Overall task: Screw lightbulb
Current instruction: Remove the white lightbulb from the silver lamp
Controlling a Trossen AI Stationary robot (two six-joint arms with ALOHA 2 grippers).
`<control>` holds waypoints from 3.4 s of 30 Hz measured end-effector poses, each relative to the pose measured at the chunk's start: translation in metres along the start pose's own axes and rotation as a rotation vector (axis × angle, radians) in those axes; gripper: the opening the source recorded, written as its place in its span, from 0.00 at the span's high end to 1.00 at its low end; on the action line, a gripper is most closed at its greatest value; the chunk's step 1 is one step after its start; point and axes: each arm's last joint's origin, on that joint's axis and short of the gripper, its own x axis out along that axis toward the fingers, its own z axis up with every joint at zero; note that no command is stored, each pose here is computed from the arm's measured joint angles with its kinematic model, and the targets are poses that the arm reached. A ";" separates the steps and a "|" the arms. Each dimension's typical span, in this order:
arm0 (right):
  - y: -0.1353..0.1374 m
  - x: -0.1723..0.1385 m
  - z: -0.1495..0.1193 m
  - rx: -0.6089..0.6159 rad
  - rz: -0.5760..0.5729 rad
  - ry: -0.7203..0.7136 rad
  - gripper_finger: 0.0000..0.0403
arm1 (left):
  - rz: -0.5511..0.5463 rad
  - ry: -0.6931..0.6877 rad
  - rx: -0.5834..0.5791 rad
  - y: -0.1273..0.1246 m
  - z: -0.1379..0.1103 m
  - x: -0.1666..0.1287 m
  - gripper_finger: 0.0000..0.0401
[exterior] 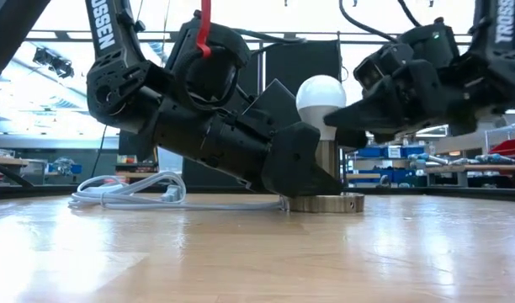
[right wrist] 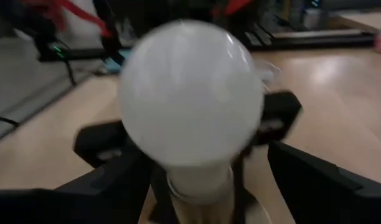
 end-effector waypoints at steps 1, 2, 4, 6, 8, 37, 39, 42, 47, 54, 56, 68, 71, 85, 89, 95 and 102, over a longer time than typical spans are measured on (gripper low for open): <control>0.003 -0.001 0.000 -0.001 -0.021 0.017 0.20 | -0.001 0.000 0.000 0.000 0.000 0.000 0.51; 0.005 -0.004 0.000 -0.001 -0.043 0.036 0.20 | -0.002 0.000 0.001 0.000 0.000 0.000 0.51; 0.009 -0.007 0.000 0.008 -0.081 0.065 0.20 | -0.003 0.000 0.001 -0.001 0.000 0.000 0.51; 0.012 -0.011 -0.001 0.023 -0.110 0.091 0.20 | -0.004 0.000 0.001 -0.001 0.000 0.000 0.51; 0.016 -0.013 -0.001 0.044 -0.125 0.102 0.20 | -0.005 -0.001 0.001 -0.001 0.000 0.000 0.51; 0.095 0.014 0.005 0.184 -0.634 0.025 0.20 | 0.073 -0.009 -0.035 0.001 0.000 -0.001 0.51; 0.096 0.016 0.002 0.195 -0.631 0.034 0.20 | 0.070 -0.009 -0.039 0.001 0.000 -0.001 0.51; 0.099 0.019 -0.003 0.193 -0.630 0.049 0.20 | 0.073 -0.011 -0.048 0.001 0.000 -0.001 0.51; 0.101 0.028 -0.005 0.178 -0.650 0.045 0.22 | 0.087 -0.013 -0.051 0.002 0.000 -0.001 0.51; 0.105 0.056 -0.003 0.092 -0.693 0.041 0.23 | 0.108 -0.015 -0.053 0.002 0.000 -0.001 0.51; 0.107 0.063 -0.001 0.072 -0.734 0.023 0.23 | 0.108 -0.015 -0.054 0.002 0.000 -0.001 0.51; 0.104 0.074 -0.005 0.085 -0.840 -0.046 0.24 | 0.113 -0.008 -0.056 0.003 -0.002 -0.001 0.51; 0.104 0.075 -0.003 0.070 -0.842 -0.054 0.30 | 0.112 -0.008 -0.054 0.003 -0.002 -0.001 0.51; 0.095 0.071 -0.006 0.055 -0.830 -0.049 0.60 | 0.091 -0.005 -0.045 0.003 -0.002 -0.002 0.51; 0.092 0.062 -0.010 0.086 -0.796 -0.086 0.60 | 0.079 -0.005 -0.048 0.002 -0.001 -0.001 0.51; 0.082 0.050 -0.015 0.072 -0.662 -0.105 0.60 | 0.078 -0.005 -0.048 0.002 -0.001 -0.001 0.51; 0.067 0.047 -0.015 -0.008 -0.498 -0.076 0.60 | 0.094 -0.004 -0.045 0.002 -0.002 -0.002 0.51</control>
